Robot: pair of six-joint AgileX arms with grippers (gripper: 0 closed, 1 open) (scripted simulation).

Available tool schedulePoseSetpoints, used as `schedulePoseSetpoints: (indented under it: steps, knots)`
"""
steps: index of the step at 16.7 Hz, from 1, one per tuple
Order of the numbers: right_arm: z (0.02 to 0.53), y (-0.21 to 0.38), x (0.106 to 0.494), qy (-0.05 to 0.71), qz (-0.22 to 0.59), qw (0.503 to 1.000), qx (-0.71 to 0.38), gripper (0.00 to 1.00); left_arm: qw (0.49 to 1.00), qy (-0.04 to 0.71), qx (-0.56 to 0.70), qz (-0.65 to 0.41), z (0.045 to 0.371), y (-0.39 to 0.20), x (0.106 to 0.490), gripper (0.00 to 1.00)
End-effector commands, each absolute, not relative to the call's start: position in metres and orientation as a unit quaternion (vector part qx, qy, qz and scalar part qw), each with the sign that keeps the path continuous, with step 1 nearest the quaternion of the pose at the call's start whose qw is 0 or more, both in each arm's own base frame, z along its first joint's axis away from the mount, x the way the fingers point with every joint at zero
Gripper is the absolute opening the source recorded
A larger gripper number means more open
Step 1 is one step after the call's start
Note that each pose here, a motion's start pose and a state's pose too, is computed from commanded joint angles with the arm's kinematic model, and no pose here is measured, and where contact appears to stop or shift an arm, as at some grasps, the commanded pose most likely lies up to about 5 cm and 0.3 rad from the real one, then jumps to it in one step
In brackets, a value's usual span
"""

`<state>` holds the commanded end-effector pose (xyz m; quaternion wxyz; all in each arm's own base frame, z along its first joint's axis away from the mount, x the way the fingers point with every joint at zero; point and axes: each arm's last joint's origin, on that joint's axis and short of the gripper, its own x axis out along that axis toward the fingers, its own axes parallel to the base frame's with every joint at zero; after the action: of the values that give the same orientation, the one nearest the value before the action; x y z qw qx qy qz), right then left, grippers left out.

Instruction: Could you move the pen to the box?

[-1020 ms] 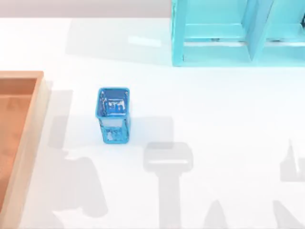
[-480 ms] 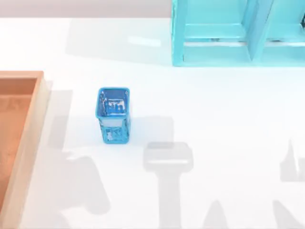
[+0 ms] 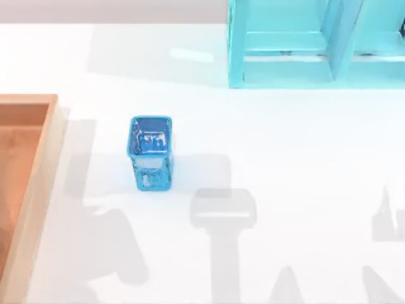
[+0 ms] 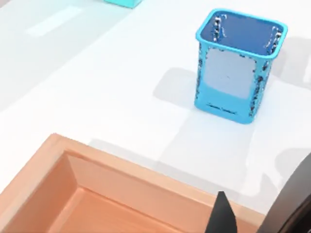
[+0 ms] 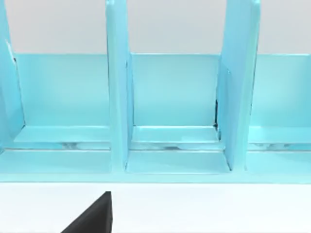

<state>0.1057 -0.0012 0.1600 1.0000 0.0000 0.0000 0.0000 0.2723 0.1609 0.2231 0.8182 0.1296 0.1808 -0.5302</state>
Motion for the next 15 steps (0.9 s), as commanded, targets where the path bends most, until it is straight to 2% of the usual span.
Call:
schedulePoseSetpoints:
  steps: [6, 15]
  knots:
    - [0.1600, -0.0012, 0.1057, 0.000, 0.000, 1.000, 0.000, 1.00, 0.818, 0.180, 0.123, -0.532, 0.2168, 0.1543, 0.2710, 0.00]
    - [0.1600, -0.0012, 0.1057, 0.000, 0.000, 1.000, 0.000, 1.00, 0.818, 0.180, 0.123, -0.532, 0.2168, 0.1543, 0.2710, 0.68]
